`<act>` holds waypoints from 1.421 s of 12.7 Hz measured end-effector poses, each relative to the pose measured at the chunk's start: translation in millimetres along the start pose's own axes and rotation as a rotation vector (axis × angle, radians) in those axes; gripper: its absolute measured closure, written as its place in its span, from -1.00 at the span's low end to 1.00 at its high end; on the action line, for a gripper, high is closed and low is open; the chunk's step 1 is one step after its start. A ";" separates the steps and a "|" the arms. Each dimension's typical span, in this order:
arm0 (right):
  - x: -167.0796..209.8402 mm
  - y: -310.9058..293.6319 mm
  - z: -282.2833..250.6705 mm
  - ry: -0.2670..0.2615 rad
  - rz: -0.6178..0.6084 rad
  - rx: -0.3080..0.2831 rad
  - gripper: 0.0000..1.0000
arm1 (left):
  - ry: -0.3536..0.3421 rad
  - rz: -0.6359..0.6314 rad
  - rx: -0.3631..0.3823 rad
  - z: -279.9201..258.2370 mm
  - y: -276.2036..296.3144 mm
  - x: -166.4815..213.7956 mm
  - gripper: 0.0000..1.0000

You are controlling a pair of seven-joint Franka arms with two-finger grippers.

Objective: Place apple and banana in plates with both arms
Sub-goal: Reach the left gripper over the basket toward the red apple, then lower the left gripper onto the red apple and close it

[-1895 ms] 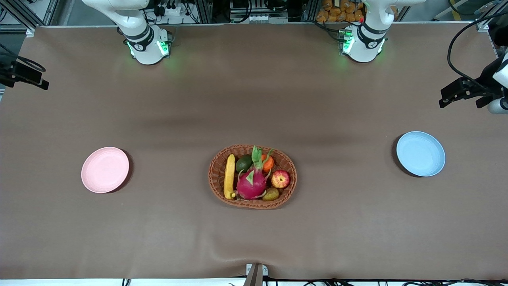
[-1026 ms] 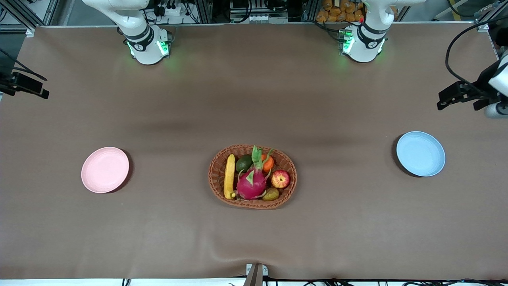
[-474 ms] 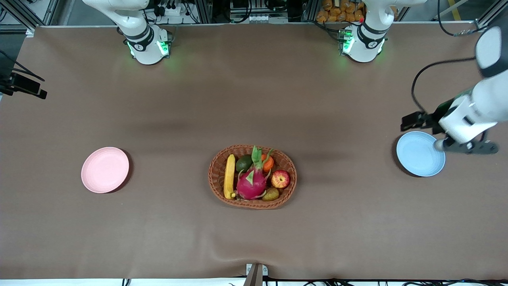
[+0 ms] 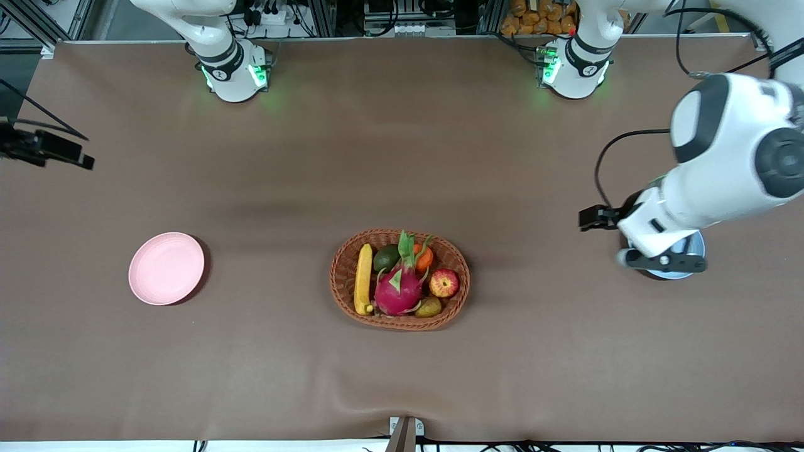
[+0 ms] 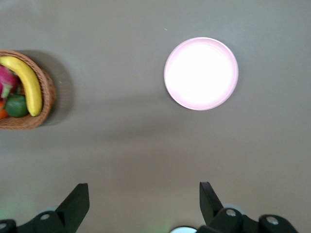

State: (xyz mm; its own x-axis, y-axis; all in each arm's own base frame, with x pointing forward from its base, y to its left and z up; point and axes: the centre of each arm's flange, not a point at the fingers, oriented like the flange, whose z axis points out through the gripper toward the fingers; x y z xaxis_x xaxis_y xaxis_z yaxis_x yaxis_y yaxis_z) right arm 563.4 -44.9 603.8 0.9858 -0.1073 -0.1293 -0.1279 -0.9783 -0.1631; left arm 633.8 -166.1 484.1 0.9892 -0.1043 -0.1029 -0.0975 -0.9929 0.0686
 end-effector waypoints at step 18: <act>40.0 7.8 69.5 -0.065 -0.022 0.013 -1.00 | 0.187 -0.083 -0.042 194.9 183.5 43.0 -1.00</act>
State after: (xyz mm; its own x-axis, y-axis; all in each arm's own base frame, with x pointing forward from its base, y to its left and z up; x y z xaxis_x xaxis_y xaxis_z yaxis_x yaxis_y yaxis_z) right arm 594.2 -44.5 529.4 0.9794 -0.0736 -0.1883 -0.1079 -0.9779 -0.1792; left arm 637.2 -364.1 298.9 0.9971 -0.0062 0.0760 -0.0145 -0.9939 0.1094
